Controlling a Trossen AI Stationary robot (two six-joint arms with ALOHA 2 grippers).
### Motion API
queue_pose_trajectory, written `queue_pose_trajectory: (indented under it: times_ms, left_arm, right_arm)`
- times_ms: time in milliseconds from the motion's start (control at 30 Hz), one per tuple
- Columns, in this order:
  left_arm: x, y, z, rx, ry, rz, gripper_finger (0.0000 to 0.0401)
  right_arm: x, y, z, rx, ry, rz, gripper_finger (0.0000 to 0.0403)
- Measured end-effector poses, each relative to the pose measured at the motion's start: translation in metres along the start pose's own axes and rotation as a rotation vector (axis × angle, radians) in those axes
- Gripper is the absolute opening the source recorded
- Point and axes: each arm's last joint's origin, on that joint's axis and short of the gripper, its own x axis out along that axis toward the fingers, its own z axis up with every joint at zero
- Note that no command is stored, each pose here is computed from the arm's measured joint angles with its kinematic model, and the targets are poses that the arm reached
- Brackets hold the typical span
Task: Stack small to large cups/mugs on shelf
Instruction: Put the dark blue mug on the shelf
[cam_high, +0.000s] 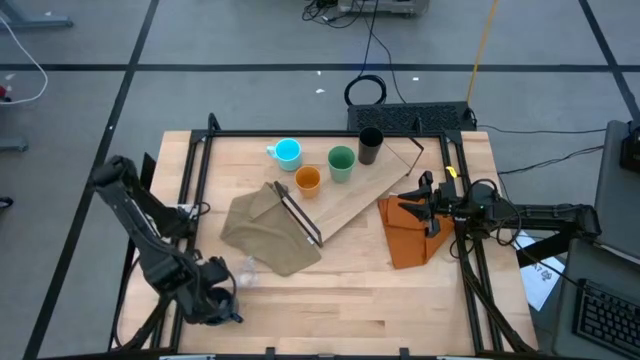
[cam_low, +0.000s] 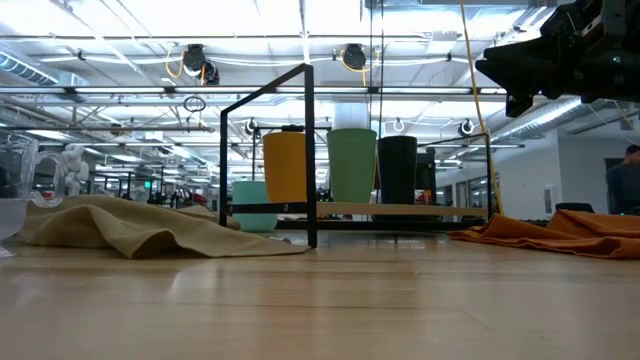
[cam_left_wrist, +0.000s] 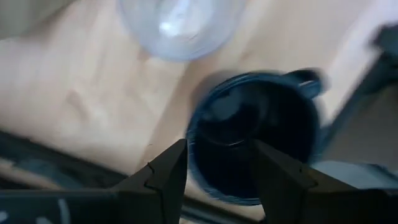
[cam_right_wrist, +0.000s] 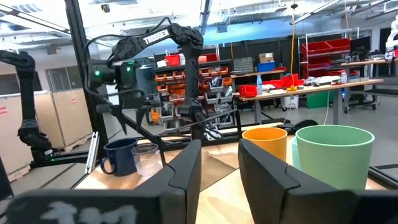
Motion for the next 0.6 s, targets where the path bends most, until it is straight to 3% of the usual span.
queue_pose_trajectory:
  times_ms: [100, 600]
  left_arm:
    - [0.0079, 0.0005, -0.0016, 0.013, 0.023, 0.080, 0.0170]
    - [0.0108, -0.0023, -0.0037, 0.070, -0.027, 0.089, 0.0170]
  right_arm:
    - [0.0000, 0.0000, 0.0000, 0.000, 0.000, 0.000, 0.0096]
    - [0.0000, 0.0000, 0.0000, 0.022, 0.000, 0.000, 0.0096]
